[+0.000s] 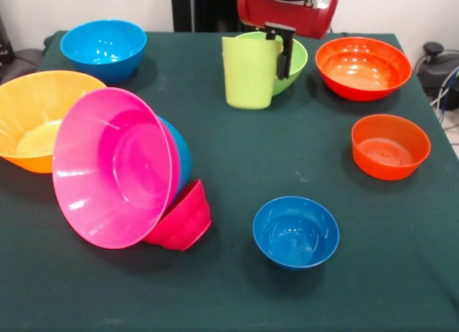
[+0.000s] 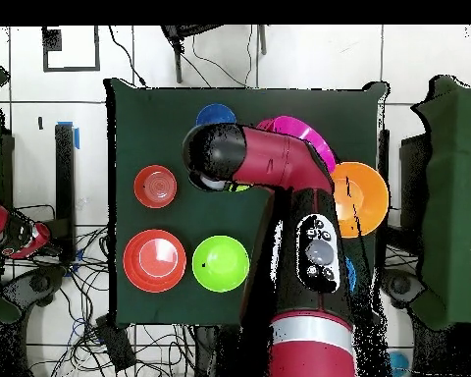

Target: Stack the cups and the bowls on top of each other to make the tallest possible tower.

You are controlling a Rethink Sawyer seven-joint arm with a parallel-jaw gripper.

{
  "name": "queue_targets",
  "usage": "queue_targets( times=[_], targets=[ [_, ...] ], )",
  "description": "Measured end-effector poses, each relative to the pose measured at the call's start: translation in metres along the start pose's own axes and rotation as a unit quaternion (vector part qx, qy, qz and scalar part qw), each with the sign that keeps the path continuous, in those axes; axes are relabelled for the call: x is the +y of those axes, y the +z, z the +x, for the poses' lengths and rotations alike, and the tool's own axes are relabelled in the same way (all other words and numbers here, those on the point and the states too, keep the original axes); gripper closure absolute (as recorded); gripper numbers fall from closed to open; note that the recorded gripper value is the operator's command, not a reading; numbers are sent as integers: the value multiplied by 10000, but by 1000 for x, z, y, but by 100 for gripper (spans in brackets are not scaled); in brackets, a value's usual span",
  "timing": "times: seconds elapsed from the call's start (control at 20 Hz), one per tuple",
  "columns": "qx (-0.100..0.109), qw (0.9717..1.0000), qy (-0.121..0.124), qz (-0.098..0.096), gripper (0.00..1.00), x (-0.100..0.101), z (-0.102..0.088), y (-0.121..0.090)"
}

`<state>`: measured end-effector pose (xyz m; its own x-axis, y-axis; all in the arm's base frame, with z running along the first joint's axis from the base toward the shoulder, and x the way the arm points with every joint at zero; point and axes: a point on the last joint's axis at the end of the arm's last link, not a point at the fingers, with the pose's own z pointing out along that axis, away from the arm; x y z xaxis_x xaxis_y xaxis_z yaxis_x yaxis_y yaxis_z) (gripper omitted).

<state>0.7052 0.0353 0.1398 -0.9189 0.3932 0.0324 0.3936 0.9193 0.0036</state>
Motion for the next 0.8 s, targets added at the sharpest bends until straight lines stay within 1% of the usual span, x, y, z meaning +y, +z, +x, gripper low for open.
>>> queue_targets(
  times=[0.1, 0.15, 0.35, 0.45, 0.65, 0.8],
  targets=[
    [-59, 10000, -8, -9, 100, 2, -4, -4],
    [-137, 9999, -15, -19, 100, 5, -11, -10],
    [-228, 9997, -14, -48, 100, 9, -21, -20],
    [-278, 9996, 13, -93, 100, 11, -31, -32],
    [-235, 9996, 80, -143, 100, 10, -39, -42],
    [-144, 9995, 193, -196, 100, 3, -50, -55]
  ],
)
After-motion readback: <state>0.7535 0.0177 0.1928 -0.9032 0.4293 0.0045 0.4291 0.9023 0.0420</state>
